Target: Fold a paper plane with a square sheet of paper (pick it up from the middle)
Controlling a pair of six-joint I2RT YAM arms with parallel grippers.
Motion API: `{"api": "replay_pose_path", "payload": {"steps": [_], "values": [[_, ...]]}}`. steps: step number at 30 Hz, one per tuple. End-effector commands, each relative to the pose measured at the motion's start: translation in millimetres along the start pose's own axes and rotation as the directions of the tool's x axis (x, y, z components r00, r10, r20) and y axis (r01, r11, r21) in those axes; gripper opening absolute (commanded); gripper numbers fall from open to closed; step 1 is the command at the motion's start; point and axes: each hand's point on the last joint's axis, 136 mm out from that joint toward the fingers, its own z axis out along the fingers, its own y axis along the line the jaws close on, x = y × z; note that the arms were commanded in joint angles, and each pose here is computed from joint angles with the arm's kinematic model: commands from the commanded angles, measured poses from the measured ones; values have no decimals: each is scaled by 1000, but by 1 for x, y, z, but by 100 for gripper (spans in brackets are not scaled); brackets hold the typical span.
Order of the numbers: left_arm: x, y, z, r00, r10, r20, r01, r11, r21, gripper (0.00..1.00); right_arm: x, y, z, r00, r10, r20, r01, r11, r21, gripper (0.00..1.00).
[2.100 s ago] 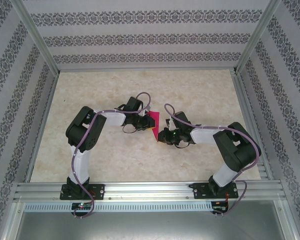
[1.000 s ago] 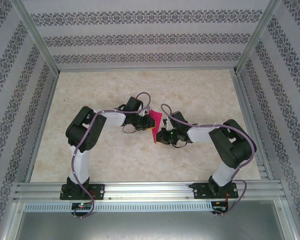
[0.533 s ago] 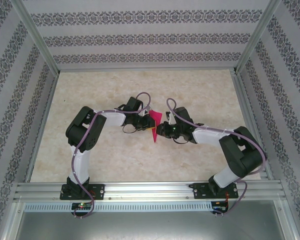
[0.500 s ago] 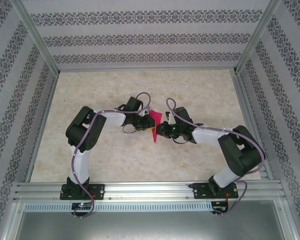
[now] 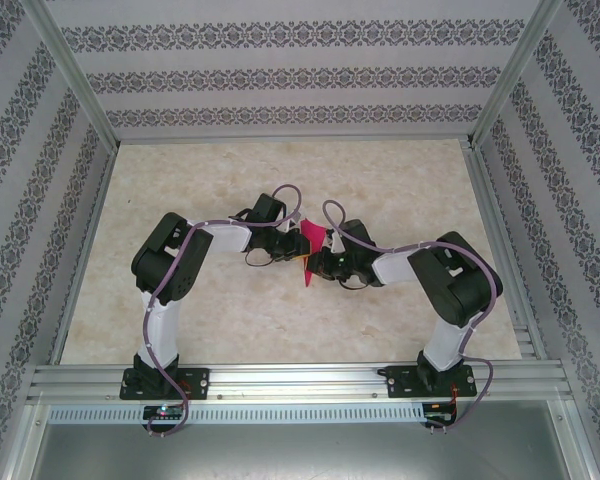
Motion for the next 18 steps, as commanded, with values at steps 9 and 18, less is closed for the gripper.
{"api": "replay_pose_path", "payload": {"steps": [9,18], "values": [[35,61,12,993,-103,-60,89,977,-195,18,22,-1,12,994,-53,-96,58,997,54,14],[36,71,11,990,-134,-43,120,963,-240,14,43,-6,7,975,-148,-168,182,960,214,12]]}}
